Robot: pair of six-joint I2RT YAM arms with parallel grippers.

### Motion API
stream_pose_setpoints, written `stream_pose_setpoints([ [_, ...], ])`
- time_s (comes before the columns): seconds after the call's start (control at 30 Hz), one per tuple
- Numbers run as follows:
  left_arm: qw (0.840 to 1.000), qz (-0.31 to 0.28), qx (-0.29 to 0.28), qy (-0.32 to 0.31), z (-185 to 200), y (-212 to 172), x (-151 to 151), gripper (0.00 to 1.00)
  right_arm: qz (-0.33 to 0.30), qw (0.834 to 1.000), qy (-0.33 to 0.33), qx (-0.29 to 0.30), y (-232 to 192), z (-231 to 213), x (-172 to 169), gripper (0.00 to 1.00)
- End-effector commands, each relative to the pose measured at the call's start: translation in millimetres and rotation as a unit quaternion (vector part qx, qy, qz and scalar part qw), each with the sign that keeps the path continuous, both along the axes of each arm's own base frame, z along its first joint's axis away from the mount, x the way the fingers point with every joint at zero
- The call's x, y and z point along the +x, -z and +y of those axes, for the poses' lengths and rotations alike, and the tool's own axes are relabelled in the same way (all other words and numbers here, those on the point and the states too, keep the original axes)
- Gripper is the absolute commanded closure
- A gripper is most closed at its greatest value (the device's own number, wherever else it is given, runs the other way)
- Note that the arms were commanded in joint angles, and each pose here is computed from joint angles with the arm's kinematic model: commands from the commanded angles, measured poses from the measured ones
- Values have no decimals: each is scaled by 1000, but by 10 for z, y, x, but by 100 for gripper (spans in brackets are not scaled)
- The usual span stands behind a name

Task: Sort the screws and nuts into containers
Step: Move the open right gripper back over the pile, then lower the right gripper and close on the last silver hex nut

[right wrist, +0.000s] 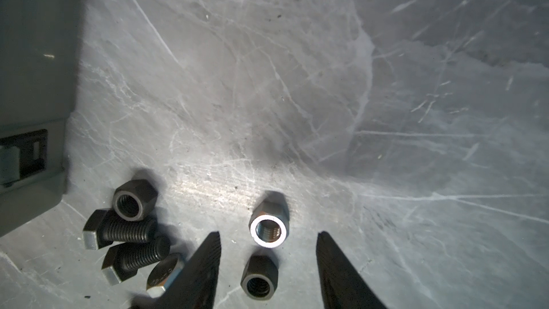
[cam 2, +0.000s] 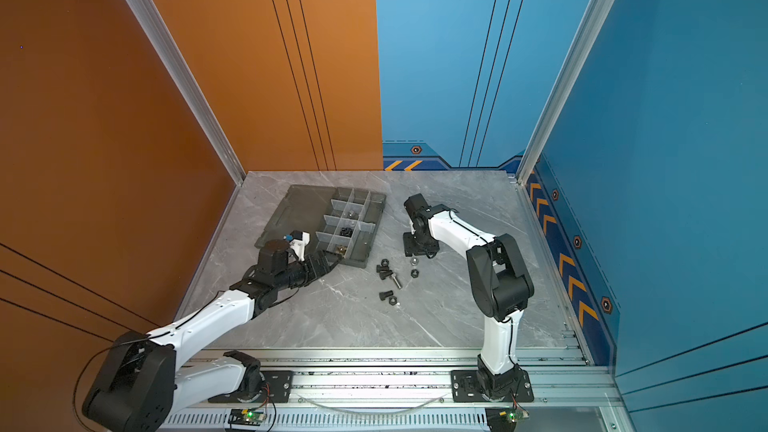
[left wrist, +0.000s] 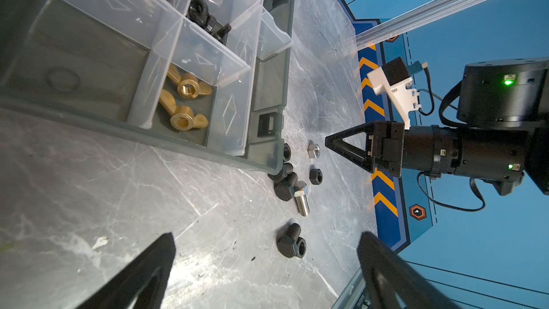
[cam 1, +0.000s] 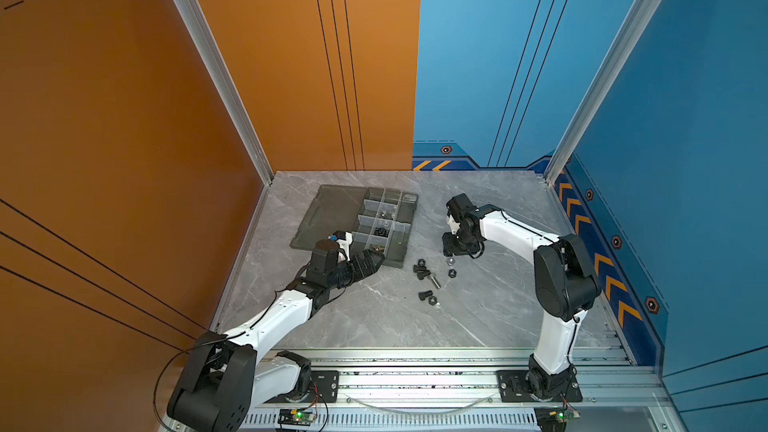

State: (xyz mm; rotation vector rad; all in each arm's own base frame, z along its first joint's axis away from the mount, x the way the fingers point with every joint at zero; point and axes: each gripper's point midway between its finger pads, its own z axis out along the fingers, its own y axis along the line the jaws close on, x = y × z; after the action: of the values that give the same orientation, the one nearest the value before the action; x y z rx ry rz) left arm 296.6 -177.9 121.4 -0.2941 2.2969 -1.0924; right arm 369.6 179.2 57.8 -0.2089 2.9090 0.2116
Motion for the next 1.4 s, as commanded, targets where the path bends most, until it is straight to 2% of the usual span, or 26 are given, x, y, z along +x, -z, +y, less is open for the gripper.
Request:
stream_pose_setpoints([
  [0.0, 1000, -16, -5, 2, -28, -117, 52, 2, 22, 999, -2, -26, 159, -95, -82, 46],
  [1.37, 1000, -14, -4, 2, -21, -97, 29, 2, 65, 996, -41, -50, 455, -45, -265, 58],
])
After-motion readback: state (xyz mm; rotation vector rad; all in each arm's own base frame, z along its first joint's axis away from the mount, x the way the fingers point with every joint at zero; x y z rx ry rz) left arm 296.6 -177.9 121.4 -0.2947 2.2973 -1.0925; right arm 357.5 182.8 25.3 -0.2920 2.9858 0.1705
